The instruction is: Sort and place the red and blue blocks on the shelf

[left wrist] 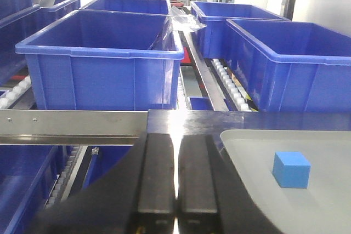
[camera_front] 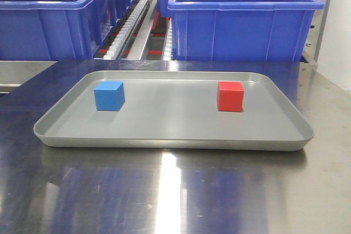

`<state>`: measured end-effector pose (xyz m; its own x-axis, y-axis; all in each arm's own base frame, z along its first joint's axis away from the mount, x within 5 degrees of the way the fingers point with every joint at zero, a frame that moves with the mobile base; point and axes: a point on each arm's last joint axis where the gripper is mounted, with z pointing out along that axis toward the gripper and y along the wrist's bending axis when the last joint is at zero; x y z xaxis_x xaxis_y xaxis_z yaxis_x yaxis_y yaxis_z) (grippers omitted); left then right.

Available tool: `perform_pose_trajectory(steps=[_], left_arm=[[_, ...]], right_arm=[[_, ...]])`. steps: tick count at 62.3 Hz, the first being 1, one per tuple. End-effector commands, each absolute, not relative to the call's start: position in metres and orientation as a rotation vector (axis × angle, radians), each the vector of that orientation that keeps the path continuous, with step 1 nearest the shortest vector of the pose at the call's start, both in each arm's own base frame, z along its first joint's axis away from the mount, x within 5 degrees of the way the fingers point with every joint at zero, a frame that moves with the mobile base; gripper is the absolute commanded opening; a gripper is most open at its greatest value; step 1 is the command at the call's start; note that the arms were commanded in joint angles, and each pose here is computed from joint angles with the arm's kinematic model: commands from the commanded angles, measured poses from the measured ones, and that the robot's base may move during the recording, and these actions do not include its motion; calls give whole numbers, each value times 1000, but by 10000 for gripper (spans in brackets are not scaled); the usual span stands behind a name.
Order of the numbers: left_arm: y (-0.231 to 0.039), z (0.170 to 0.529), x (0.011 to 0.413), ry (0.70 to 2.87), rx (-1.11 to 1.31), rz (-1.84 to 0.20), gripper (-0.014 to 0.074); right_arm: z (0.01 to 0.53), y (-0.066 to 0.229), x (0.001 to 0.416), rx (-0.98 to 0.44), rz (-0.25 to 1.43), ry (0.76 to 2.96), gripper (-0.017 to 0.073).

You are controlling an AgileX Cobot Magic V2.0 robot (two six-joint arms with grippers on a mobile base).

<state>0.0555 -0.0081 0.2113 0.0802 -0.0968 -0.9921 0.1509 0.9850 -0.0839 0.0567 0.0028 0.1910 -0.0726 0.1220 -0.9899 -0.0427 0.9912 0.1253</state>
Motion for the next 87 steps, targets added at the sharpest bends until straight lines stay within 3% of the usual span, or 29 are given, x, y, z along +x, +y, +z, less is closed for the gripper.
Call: perform_pose_trajectory(steps=[1,22,36,87], left_arm=[[-8,210,54,1402,48,-196,123],[-9,210,54,1402,50,-198,123],[-9,210,54,1402,50,-198,123],[-9,210,54,1402,50,-198,123]], right_arm=[[201,3,56,39,127,1527,49],[204,3,55,37,130,1490,49],[208,4,71,68,148,1639,49],[326,14,230,92,121,2124,49]])
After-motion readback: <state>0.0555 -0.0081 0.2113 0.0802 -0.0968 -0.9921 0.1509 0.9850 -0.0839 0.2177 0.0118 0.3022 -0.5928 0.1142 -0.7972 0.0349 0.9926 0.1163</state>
